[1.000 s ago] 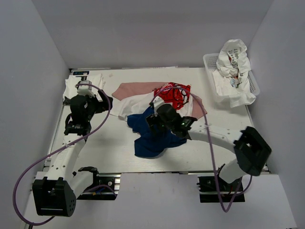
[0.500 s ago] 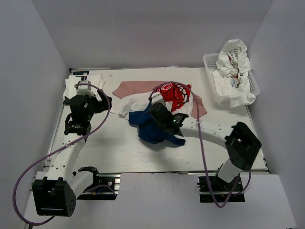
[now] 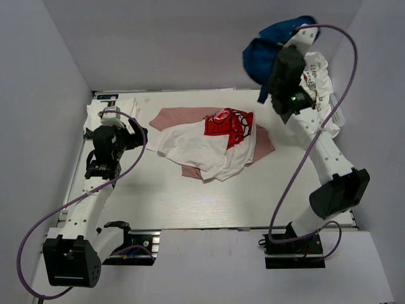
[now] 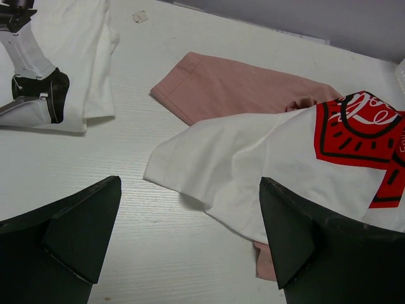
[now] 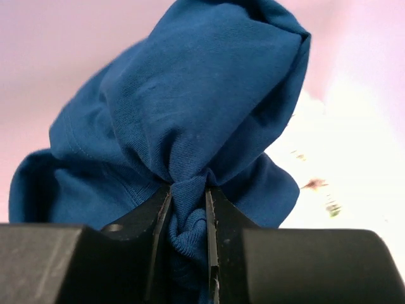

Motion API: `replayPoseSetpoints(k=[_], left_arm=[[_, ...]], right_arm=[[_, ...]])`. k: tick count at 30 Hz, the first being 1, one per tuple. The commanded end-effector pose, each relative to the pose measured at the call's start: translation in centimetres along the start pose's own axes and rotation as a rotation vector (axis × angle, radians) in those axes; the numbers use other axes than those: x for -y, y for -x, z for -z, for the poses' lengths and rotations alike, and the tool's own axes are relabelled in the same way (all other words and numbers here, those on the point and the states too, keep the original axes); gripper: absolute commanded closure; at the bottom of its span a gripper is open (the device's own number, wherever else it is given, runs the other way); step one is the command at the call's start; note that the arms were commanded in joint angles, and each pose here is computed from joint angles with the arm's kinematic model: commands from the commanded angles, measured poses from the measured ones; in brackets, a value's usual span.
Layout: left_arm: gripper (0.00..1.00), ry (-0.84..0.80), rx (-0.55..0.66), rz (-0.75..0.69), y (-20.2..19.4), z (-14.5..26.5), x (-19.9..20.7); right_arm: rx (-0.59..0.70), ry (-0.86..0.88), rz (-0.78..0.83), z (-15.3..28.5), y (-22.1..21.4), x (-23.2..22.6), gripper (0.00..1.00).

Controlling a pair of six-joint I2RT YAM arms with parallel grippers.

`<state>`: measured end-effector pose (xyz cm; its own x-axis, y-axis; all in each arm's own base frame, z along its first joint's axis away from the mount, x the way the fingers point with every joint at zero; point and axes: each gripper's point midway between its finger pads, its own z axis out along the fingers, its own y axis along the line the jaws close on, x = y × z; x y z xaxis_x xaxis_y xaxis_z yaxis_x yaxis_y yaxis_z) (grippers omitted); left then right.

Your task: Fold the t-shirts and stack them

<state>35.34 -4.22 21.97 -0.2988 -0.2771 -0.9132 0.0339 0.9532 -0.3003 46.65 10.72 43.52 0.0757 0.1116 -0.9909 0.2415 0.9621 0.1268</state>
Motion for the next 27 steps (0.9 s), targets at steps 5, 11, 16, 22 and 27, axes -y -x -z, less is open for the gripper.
replayPoseSetpoints(k=[5,11,16,22,27], left_arm=[[0.0,0.011,0.027,-0.01,1.7,0.0,0.2],[0.0,0.017,0.009,-0.008,1.2,-0.1,0.0],[0.0,0.017,0.009,-0.008,1.4,-0.3,0.0],[0.0,-0.001,0.004,-0.008,1.4,-0.4,0.4],[0.0,-0.003,-0.027,-0.017,0.8,-0.7,0.3]], right_arm=[[-0.034,-0.275,0.088,-9.7,-1.3,10.6,1.0],[-0.337,-0.163,0.166,-15.0,-13.7,12.1,0.26],[-0.475,0.037,0.186,-13.1,-16.2,8.6,0.1],[-0.501,0.382,0.146,-4.8,-18.7,0.4,0.1],[-0.622,0.577,0.21,3.3,-24.5,-5.2,0.1]])
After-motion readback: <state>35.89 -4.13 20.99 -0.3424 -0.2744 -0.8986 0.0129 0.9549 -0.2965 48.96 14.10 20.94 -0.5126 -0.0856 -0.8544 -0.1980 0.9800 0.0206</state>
